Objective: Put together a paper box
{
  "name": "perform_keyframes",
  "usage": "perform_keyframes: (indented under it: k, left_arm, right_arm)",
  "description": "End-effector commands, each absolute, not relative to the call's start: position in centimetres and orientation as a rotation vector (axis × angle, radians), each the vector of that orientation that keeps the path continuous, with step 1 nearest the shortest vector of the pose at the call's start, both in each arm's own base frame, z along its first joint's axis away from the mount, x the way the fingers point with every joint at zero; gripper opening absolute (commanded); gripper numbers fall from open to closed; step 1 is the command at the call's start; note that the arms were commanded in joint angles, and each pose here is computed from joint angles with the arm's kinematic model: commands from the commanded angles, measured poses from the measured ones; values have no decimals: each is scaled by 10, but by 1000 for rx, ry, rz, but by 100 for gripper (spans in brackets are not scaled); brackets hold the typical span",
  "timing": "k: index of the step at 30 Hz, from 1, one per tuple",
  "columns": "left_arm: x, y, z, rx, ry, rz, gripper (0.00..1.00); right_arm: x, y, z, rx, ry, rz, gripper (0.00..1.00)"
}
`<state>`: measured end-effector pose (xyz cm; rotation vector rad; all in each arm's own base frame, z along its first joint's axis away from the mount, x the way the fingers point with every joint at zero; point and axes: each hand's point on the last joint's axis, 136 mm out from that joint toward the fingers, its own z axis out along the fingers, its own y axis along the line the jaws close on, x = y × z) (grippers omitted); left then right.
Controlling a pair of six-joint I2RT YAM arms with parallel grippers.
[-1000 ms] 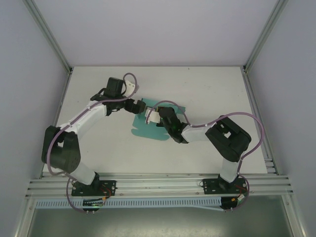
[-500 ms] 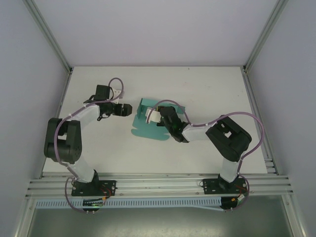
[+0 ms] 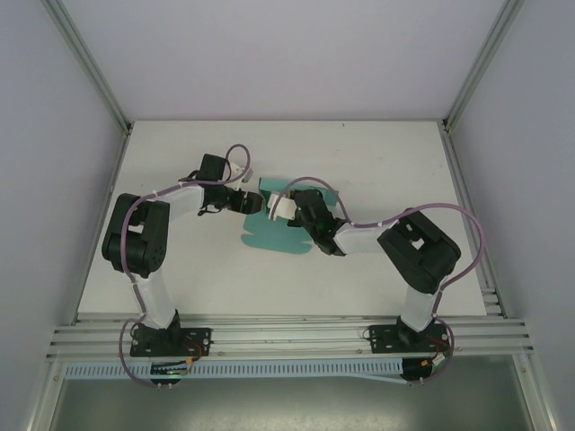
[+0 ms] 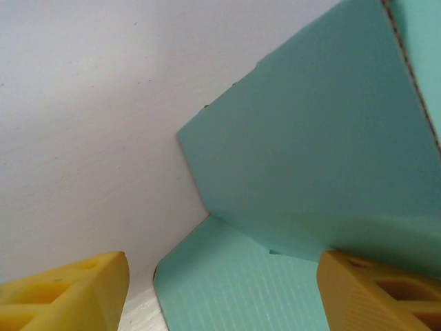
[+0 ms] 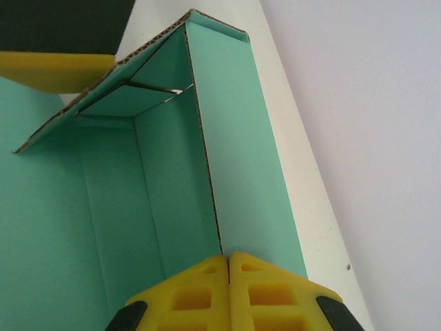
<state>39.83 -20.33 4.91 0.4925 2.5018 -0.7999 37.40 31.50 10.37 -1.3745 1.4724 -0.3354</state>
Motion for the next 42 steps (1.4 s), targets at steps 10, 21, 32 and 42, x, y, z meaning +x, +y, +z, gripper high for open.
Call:
perform_keyframes:
  k: [10, 21, 32, 42]
  left_arm:
    - [418, -248, 71, 663, 2193, -967, 75]
    - [443, -252, 74, 748, 2141, -874, 63]
    - [422, -255, 67, 704, 2225, -1000, 69]
    - [394, -207, 103, 502, 2292, -742, 99]
  right_arm:
    - [342, 306, 35, -1658, 1701, -87, 0]
    - [349, 301, 31, -1754, 1837, 85, 0]
    - [360, 294, 28, -1759, 1829, 63, 0]
    - [370, 291, 29, -1790, 1783, 55, 0]
